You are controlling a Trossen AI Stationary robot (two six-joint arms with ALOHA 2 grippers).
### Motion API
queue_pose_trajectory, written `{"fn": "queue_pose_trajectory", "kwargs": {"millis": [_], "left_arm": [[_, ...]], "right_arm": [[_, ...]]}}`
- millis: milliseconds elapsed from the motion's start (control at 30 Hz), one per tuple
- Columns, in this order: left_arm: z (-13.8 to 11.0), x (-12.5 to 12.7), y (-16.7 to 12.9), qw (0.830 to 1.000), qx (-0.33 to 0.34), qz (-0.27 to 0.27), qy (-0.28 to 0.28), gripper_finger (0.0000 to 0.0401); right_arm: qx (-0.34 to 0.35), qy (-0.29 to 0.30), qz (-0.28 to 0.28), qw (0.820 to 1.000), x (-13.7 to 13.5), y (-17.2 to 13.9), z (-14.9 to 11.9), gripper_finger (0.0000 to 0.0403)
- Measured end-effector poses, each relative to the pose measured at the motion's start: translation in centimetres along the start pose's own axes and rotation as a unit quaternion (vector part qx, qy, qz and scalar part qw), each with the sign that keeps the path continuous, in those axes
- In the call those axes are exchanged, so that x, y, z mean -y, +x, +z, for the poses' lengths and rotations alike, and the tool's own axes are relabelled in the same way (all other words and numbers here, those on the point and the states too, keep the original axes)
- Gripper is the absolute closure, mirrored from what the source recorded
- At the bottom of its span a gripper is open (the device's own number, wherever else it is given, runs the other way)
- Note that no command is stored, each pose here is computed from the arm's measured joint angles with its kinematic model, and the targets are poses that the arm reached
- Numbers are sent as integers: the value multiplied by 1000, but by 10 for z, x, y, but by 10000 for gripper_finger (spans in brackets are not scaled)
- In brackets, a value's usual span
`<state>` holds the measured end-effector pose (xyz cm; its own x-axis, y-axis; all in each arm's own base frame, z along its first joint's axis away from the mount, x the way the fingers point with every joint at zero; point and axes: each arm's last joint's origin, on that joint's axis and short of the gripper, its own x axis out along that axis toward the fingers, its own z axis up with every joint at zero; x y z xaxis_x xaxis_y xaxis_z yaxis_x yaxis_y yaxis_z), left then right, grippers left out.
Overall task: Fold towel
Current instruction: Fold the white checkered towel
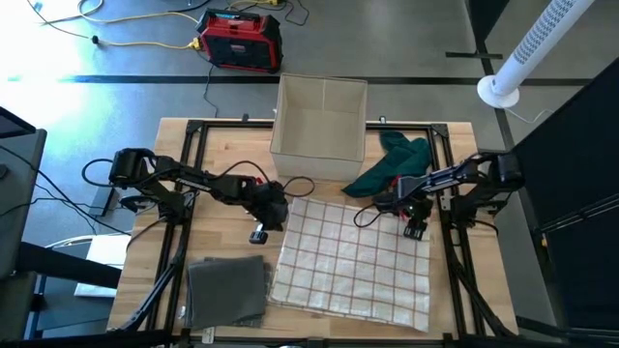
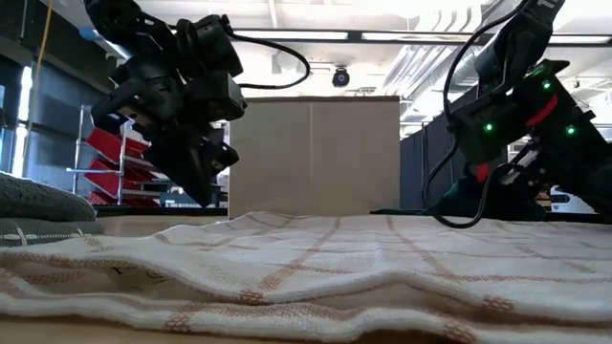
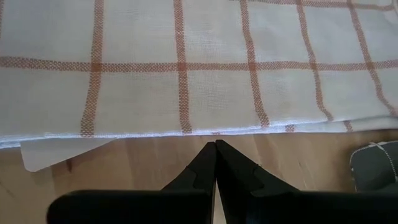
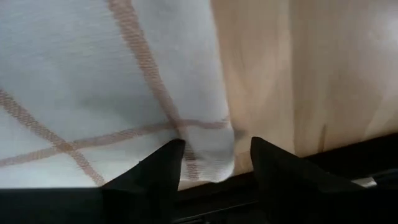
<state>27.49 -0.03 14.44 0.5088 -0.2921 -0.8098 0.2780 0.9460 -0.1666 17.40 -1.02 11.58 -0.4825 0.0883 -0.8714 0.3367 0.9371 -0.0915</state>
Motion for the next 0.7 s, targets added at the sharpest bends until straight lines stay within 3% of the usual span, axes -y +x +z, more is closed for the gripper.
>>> {"fn": "queue_pose_trajectory", "kwargs": {"millis": [233,433,700], "left_arm": [[1,0,0,1000,6,7,0,401],[11,-2,-5,996,44,71,22,401],[25,-4,-12,984,103,117,88,397]], "right_arm": [[15,-6,-15,1000,-8,-4,-6,393],[76,-24,-34,996,-32,-29,-19,401],[162,-29,-47,985,-65,-50,-42,402]]}}
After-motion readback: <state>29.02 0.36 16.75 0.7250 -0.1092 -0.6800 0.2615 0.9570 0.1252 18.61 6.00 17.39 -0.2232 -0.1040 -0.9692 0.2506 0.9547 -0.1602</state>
